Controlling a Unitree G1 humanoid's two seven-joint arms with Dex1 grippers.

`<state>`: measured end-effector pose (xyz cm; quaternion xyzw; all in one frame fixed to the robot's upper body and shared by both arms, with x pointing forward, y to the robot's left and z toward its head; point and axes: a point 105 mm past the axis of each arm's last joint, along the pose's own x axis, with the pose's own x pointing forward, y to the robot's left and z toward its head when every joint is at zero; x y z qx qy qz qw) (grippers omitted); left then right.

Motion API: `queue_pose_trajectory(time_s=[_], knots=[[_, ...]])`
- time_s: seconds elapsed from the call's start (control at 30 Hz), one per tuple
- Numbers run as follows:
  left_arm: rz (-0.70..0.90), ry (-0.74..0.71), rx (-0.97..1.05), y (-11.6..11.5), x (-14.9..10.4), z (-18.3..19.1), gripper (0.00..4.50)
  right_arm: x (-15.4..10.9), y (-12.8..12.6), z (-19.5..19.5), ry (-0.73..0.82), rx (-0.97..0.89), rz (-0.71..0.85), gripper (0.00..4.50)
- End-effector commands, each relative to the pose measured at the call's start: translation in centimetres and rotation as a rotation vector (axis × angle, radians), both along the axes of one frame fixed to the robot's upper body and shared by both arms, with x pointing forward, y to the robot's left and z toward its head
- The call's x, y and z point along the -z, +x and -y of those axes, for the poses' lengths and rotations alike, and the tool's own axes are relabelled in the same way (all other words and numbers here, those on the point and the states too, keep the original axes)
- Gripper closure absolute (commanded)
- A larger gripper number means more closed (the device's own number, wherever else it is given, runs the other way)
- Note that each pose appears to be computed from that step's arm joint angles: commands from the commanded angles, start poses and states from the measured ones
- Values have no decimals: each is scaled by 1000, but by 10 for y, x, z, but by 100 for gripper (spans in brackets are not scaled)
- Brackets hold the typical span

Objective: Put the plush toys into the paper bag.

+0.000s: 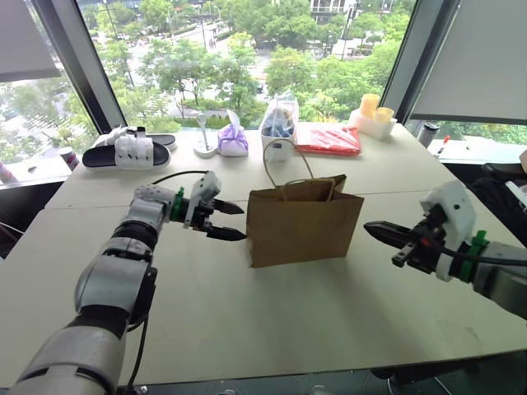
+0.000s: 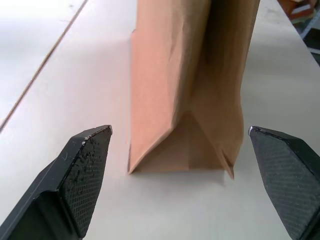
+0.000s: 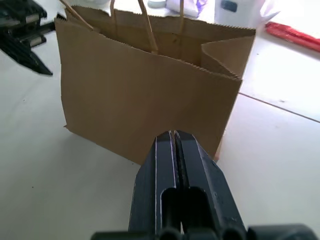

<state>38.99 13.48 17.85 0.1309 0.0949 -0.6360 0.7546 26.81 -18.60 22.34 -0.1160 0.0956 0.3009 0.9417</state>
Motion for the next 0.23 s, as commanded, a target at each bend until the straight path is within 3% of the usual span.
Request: queue_pose_trajectory(time_s=[0.03,0.23], knots=[[18,-132,-30,-10,-17,-12,2,-3,3,-1,-54,-34,36,450],[-17,-252,-105,-58,-18,-2,2,4,5,-10,-65,-113,21,450]])
